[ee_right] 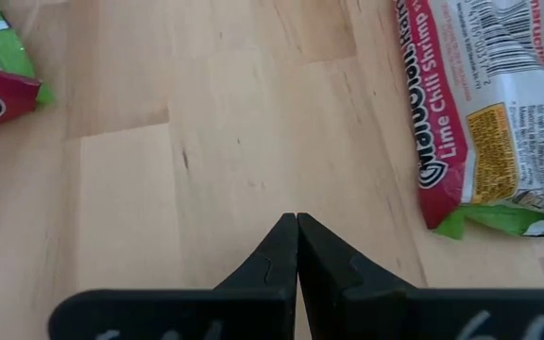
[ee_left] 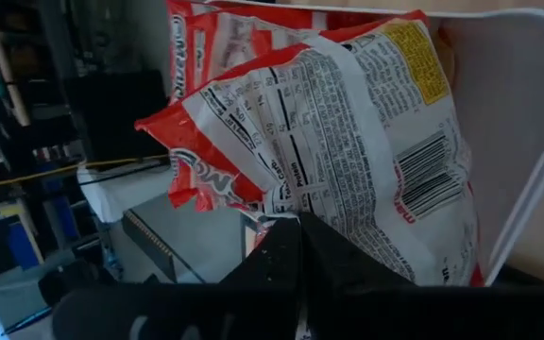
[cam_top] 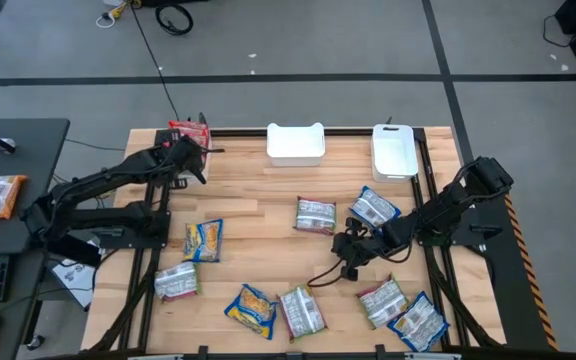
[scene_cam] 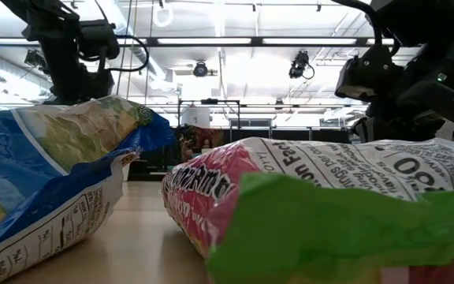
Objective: Sort Maruchan noodles
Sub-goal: Put the orange noodle pack into the left white bin
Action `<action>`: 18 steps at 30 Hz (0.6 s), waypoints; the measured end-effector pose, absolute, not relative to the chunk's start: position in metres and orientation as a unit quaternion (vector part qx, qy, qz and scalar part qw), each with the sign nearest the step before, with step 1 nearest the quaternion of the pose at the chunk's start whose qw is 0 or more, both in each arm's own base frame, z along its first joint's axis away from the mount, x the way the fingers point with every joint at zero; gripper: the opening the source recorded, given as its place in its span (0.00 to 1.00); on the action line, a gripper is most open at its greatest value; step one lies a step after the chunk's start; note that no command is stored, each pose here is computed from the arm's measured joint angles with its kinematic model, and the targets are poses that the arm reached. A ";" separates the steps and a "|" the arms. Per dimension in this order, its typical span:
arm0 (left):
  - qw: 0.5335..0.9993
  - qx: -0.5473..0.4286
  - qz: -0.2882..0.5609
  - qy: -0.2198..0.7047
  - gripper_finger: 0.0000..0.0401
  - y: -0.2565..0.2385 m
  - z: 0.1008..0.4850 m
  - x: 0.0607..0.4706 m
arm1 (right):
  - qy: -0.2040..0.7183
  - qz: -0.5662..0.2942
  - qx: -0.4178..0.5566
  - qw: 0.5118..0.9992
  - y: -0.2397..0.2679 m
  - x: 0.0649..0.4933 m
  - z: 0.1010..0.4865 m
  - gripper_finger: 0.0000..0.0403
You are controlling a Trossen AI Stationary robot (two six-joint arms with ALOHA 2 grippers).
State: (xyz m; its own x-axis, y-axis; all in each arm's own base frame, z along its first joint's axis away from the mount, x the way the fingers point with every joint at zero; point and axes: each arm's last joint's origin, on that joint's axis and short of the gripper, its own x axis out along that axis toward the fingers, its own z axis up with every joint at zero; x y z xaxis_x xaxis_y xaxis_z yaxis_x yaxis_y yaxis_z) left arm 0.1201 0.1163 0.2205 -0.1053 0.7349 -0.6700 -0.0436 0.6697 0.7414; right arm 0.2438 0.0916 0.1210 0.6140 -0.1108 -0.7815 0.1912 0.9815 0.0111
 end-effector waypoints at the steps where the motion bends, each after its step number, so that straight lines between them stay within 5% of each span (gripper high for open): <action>1: 0.618 0.254 0.310 0.677 0.02 0.116 0.220 0.119 | 0.431 -0.084 0.047 0.897 0.092 0.244 0.121 0.03; 9: 0.675 0.215 0.234 0.666 0.02 0.110 0.215 0.120 | 0.431 -0.084 0.038 0.897 0.090 0.244 0.121 0.03; 18: 0.681 0.181 0.238 0.669 0.12 0.102 0.212 0.120 | 0.432 -0.086 0.041 0.897 0.088 0.245 0.121 0.03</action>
